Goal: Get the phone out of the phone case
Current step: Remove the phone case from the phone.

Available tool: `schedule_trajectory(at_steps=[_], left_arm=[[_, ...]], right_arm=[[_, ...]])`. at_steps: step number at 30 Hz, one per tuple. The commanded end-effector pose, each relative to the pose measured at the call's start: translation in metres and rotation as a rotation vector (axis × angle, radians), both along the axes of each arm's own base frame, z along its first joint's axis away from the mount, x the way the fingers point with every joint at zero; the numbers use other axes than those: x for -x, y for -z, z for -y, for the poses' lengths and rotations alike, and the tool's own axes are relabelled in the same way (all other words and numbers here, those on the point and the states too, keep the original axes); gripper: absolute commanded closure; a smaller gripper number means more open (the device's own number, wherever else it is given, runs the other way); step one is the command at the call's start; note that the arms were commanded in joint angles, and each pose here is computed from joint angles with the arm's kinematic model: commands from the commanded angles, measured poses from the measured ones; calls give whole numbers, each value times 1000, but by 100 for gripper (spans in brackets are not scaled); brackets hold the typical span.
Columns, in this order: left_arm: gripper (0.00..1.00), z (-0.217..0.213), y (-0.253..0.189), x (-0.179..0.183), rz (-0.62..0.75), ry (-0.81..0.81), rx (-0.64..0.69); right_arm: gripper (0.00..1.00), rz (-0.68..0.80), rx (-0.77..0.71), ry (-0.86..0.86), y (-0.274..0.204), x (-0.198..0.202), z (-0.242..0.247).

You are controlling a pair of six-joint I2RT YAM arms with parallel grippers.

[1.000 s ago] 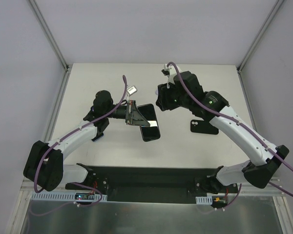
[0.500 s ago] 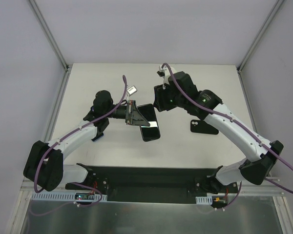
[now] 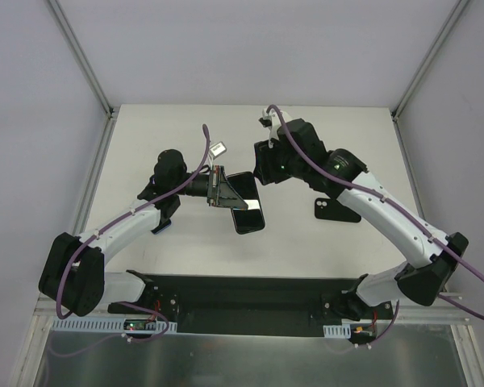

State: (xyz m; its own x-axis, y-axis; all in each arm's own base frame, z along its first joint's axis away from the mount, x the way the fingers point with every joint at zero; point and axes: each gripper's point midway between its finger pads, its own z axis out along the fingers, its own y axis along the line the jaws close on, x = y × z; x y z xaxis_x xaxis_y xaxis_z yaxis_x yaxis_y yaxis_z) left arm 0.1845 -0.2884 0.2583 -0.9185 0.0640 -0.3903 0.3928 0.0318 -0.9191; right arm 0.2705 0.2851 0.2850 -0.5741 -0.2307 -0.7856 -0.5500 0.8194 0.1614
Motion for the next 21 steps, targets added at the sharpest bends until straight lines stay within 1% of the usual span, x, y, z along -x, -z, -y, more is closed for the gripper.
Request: schedule_trajectory(at_steps=[1, 15, 21], left_arm=[[100, 3, -25, 4, 131, 41, 65], [100, 3, -23, 4, 125, 41, 63], [100, 2, -26, 5, 132, 40, 67]], right_arm=[[52, 75, -71, -16, -39, 7, 0], [53, 77, -67, -19, -38, 9, -1], [53, 74, -18, 13, -25, 1, 1]])
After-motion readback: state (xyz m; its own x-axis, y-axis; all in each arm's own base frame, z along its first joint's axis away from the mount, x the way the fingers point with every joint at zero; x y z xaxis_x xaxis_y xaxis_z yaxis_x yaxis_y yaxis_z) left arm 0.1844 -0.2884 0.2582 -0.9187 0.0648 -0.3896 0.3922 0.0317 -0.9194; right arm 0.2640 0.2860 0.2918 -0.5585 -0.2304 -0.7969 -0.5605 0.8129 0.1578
